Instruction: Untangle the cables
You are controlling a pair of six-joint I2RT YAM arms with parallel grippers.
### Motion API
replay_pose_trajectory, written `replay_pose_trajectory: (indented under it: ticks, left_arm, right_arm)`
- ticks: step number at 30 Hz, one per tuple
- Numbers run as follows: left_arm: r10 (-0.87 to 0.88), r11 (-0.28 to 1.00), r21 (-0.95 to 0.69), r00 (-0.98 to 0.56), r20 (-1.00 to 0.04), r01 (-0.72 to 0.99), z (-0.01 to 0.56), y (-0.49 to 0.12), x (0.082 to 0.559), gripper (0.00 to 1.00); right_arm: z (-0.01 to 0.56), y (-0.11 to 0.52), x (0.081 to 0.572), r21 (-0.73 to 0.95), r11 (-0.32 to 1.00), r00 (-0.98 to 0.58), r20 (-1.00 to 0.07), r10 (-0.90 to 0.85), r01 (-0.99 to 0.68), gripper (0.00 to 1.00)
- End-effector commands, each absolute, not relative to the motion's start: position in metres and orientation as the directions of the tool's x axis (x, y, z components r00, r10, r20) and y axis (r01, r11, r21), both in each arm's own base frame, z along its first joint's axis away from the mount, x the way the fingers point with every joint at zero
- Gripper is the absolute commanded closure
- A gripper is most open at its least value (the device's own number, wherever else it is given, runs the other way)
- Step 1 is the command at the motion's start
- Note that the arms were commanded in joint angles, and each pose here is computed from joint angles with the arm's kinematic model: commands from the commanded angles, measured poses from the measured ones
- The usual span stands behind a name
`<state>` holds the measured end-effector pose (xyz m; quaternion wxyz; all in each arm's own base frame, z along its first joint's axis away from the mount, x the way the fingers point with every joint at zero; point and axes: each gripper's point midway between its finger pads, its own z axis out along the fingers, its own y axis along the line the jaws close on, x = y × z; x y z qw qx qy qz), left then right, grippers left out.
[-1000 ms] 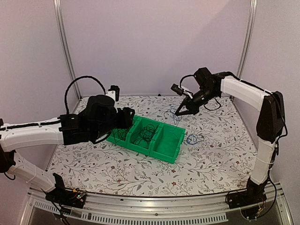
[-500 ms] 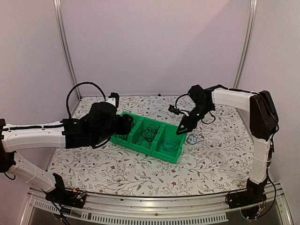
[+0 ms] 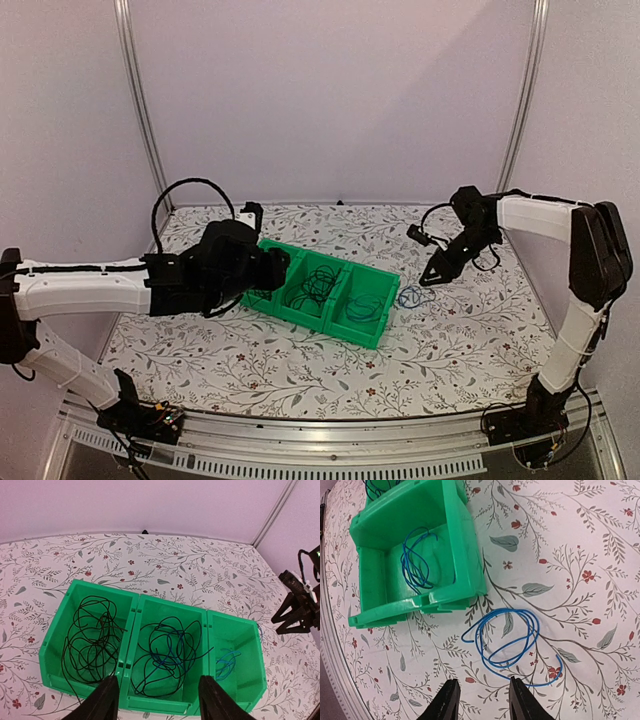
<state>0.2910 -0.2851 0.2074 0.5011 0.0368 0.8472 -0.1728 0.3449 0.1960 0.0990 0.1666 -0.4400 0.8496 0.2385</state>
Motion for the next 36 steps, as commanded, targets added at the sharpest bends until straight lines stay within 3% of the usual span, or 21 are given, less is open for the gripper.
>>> replay_pose_trajectory:
  ticks: [1, 7, 21, 22, 26, 30, 36]
  left_arm:
    - [-0.109, 0.927, -0.262, -0.479, -0.871, 0.266, 0.22, -0.296, 0.299, 0.43]
    - [-0.103, 0.922, -0.265, -0.481, -0.871, 0.282, 0.222, -0.301, 0.3, 0.43]
    - [-0.101, 0.924, -0.259, -0.474, -0.875, 0.282, 0.225, -0.3, 0.301, 0.43]
    - [-0.1, 0.923, -0.26, -0.473, -0.876, 0.285, 0.226, -0.302, 0.302, 0.43]
    - [-0.077, 0.908, -0.252, -0.459, -0.885, 0.334, 0.232, -0.317, 0.306, 0.43]
    - [-0.012, 0.885, -0.22, -0.451, -0.892, 0.411, 0.241, -0.343, 0.312, 0.42]
    - [0.084, 0.74, -0.127, -0.278, -0.957, 0.661, 0.278, -0.411, 0.291, 0.41]
  right_arm:
    - [0.073, 0.181, 0.325, 0.168, 0.413, -0.441, -0.468, -0.765, -0.895, 0.62]
    - [0.048, 0.17, 0.331, 0.073, 0.379, -0.372, -0.434, -0.821, -0.923, 0.6]
    - [0.02, 0.173, 0.341, 0.056, 0.33, -0.321, -0.428, -0.845, -0.942, 0.61]
    - [0.018, 0.173, 0.341, 0.055, 0.325, -0.316, -0.429, -0.846, -0.944, 0.66]
    - [0.019, 0.175, 0.339, 0.066, 0.318, -0.314, -0.434, -0.845, -0.946, 1.0]
    - [0.049, 0.171, 0.317, 0.087, 0.294, -0.302, -0.435, -0.848, -0.952, 1.0]
    - [0.178, 0.176, 0.278, 0.0, 0.214, -0.175, -0.575, -0.799, -0.977, 1.0]
